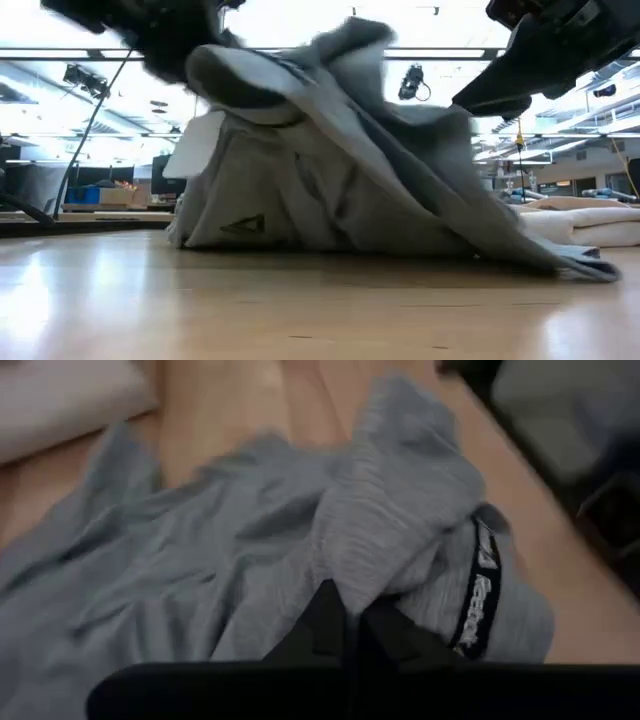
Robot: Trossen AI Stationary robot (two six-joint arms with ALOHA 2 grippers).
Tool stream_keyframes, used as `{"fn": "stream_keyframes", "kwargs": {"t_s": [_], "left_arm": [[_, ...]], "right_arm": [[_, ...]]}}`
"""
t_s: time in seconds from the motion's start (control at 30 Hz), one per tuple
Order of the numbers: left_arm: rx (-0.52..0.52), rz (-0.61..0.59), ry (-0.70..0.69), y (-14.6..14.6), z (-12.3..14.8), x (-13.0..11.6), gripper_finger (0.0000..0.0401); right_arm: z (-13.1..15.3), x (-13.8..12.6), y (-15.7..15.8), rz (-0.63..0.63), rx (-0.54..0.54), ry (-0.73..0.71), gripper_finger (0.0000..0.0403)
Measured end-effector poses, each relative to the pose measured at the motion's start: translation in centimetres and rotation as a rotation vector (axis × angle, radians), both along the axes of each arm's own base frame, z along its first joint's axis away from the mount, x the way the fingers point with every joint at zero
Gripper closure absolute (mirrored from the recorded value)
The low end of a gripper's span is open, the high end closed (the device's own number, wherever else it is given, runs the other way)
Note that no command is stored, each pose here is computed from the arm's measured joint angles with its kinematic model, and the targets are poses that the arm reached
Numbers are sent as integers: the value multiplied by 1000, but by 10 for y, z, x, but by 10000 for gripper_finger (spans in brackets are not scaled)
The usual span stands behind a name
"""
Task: Fold Laundry from Bin
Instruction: Fold the gray shirt
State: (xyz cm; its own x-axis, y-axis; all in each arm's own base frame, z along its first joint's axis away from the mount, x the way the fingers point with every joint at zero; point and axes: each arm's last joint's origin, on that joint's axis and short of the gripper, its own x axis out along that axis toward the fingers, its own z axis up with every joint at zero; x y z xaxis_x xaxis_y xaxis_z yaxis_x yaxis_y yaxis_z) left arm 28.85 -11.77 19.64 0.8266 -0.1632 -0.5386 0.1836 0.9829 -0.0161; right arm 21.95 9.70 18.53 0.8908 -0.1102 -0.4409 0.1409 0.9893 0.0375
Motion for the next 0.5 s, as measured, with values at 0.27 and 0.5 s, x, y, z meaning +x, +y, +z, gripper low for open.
{"fn": "stream_keyframes", "kwargs": {"t_s": [0.27, 0.5], "left_arm": [[-310, 418, -310, 54, -31, -65, 396], [-479, 1025, -423, 99, -79, -118, 380]], "right_arm": [[5, 4, -1, 50, -11, -40, 250], [3, 15, -12, 59, 38, -62, 250]]}}
